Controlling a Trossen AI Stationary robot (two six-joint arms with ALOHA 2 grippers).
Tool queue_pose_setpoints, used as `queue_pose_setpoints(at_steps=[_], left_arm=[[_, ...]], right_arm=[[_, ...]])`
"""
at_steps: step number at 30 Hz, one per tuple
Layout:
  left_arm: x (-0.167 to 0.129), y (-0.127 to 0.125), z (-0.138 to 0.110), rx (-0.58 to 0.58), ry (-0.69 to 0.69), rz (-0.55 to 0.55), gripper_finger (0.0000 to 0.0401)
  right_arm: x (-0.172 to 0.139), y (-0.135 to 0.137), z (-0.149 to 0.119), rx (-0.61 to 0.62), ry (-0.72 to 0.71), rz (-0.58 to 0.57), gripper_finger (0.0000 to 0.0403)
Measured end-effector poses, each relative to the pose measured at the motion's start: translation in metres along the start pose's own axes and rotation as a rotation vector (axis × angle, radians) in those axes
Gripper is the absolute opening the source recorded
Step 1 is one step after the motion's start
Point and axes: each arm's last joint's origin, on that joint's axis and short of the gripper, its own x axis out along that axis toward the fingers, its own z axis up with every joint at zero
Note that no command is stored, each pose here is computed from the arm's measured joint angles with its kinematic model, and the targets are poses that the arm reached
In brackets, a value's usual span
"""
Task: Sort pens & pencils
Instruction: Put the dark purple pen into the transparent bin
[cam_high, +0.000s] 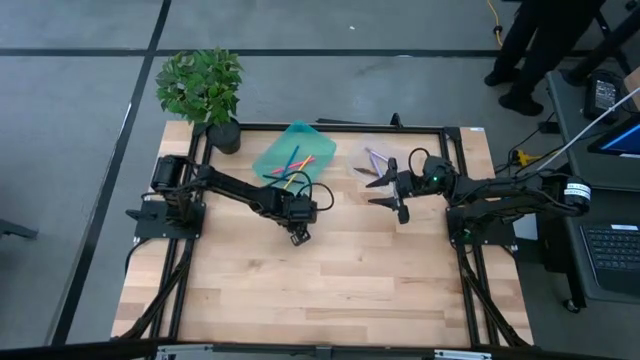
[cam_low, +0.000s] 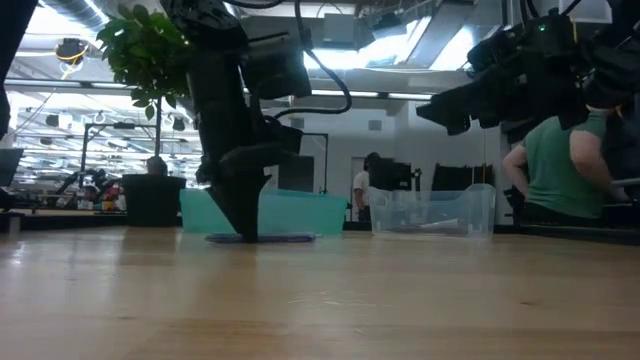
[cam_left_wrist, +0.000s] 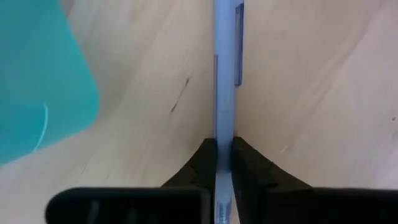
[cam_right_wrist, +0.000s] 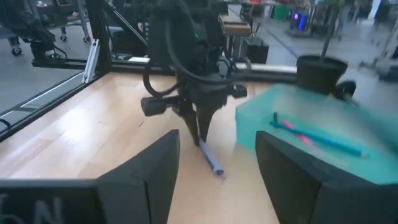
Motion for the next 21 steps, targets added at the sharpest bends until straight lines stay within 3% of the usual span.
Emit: queue_pose_setpoints(at_steps=[6,13,21], left_arm=[[-0.002,-0.012,-0.004,0.143,-0.071,0.019,0.0022],[-0.006,-0.031,-0.013,0.211,-0.194,0.104,0.0022],[-0.009,-0.046,-0.005,0.289,-0.316,0.014,0.0022]], right_arm=[[-0.001,0.001,-0.011,0.097,0.107,0.009,0.0211],[-0.002,0.003,-0.021,0.169,0.2,0.021,0.0211],[0.0,0.013,-0.017,0.211,0.168,0.212,0.0211]])
